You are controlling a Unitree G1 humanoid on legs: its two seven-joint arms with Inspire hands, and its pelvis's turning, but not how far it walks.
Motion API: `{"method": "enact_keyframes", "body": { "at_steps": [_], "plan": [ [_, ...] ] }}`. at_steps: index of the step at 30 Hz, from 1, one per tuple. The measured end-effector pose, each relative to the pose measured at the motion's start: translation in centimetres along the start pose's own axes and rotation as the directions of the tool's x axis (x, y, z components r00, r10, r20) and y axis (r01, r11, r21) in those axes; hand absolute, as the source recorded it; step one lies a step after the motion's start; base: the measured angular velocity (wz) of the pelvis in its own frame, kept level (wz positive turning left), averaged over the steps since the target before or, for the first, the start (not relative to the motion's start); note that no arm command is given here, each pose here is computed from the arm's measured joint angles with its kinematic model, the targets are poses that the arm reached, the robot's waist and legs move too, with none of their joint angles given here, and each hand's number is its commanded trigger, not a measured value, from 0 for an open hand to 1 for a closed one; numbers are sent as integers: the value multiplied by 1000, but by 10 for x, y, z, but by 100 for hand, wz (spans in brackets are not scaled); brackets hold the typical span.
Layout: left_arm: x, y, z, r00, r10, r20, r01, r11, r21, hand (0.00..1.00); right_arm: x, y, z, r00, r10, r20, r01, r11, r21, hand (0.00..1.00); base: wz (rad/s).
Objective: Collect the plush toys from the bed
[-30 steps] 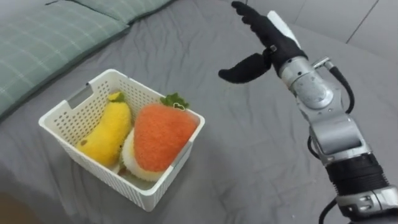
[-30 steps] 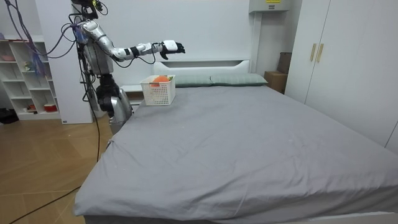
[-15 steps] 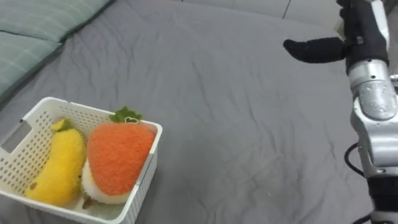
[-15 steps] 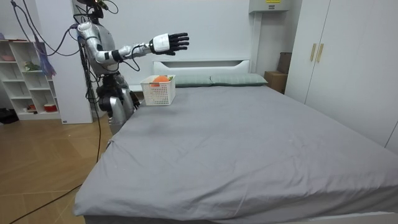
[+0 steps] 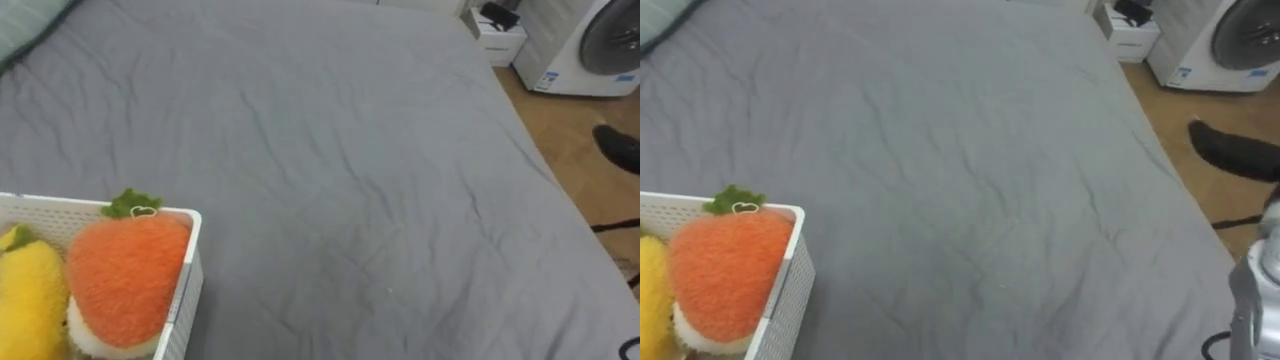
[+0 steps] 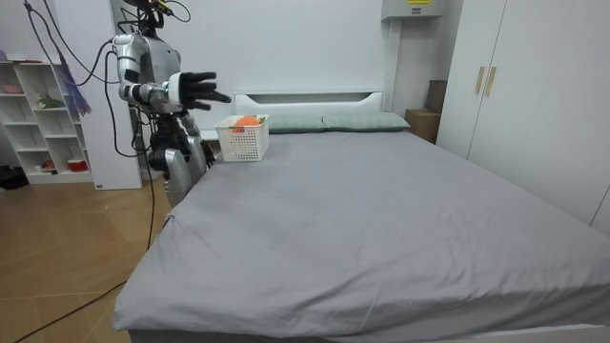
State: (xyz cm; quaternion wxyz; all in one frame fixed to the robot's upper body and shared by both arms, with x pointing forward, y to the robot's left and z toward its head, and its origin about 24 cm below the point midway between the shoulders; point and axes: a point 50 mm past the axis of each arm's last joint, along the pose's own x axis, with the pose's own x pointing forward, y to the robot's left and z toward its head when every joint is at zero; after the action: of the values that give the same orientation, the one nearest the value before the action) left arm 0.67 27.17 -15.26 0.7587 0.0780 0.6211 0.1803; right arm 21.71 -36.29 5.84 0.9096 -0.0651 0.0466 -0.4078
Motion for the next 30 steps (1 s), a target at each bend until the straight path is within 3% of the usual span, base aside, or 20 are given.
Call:
{"method": "enact_keyframes", "body": {
  "at_steps": [7,12,16,22,25,30],
  "plan": [
    [-1,0,-6,1000,2,-17,-2,1000,-5,0,-34,-37,-88,942,-128,-310,88,986,-141,0,-8],
    [-2,-6,-14,999,6,-39,-6,1000,-5,0,-101,-59,-168,770,-238,-592,91,959,-267,0,-11],
    [-3,-10,-18,998,-1,-57,0,1000,-4,0,-137,-74,-200,644,-290,-708,32,935,-354,0,-2],
    [-3,-10,-20,998,0,-66,-1,1000,-3,0,-180,-82,-225,508,-282,-814,-115,914,-389,0,-1],
    [-2,-12,-19,998,3,-69,-1,1000,18,0,-200,-88,-233,452,-259,-854,-270,872,-408,0,1],
    [-2,-15,-18,997,3,-79,1,999,51,0,-235,-81,-245,298,-190,-935,-584,739,-336,0,0]
  ]
}}
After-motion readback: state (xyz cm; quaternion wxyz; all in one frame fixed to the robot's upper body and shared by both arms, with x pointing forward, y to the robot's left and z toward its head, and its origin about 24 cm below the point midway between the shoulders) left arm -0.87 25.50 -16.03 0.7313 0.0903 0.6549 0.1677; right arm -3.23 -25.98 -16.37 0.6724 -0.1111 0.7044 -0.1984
